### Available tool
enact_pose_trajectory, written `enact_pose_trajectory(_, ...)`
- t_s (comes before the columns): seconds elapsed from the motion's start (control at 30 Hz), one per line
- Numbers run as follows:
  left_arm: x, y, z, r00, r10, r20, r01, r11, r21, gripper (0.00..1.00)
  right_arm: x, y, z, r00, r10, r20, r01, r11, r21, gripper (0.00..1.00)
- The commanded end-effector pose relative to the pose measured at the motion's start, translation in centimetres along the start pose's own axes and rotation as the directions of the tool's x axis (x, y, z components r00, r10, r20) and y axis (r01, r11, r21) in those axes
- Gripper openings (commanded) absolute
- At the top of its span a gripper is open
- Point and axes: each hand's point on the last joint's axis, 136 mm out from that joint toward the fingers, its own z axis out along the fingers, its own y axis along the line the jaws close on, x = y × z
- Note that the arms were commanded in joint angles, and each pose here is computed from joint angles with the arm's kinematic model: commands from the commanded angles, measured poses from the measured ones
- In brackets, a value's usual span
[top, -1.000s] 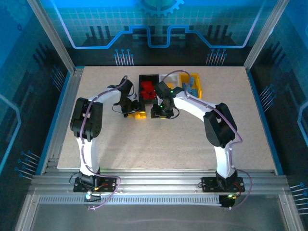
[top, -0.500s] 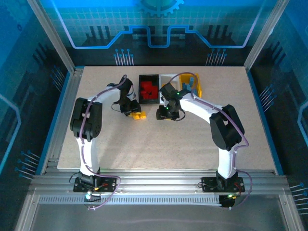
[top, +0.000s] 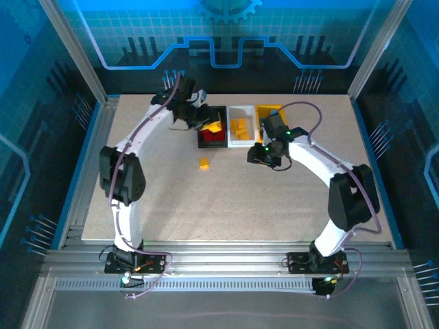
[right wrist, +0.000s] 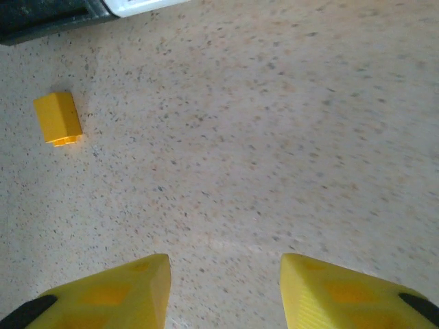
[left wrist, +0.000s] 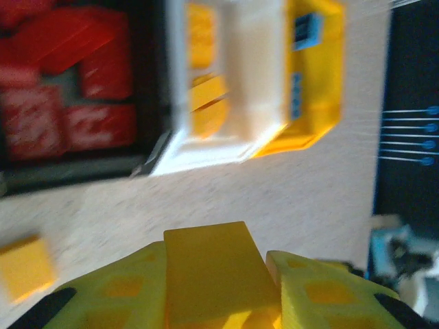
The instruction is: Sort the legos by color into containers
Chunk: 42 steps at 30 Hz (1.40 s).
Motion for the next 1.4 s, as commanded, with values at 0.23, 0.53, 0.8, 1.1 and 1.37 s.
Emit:
enact_pose_trajectory(0.23, -5.4, -3.4, 9.8, 0.996, -0.090, 0.025, 0.086, 0.988, 0.131, 0.48, 2.6, -0.6, -3.9, 0.999, -0.029, 0.014, 0.029, 0.999, -0.021, 0.47)
enact_pose_trajectory(0.53, -5.4, -3.8, 5.3, 0.998, -0.029, 0.063, 0.022, 0.994, 0.105, 0.78, 1.8, 4.0, -1.3, 0.974, -0.222, -0.047, 0.223, 0.975, 0.015, 0.49)
enact_pose_trajectory(0.8, -1.1, 7.3, -11.8, 0.970, -0.061, 0.234, 0.112, 0.971, -0.212, 0.89, 1.3, 12.6, 7.6, 0.901, -0.403, -0.161, 0.413, 0.910, 0.038, 0.54)
enact_pose_trajectory(1.1, 8.6, 14.3, -18.5, 0.945, -0.158, 0.287, 0.239, 0.931, -0.276, 0.99, 0.5, 14.4, 14.1, 0.863, -0.450, -0.228, 0.493, 0.848, 0.192, 0.59)
enact_pose_trajectory(1.37, 12.1, 15.9, -18.3, 0.934, -0.196, 0.297, 0.281, 0.919, -0.276, 0.99, -0.8, 13.3, 16.1, 0.872, -0.450, -0.191, 0.487, 0.832, 0.265, 0.59)
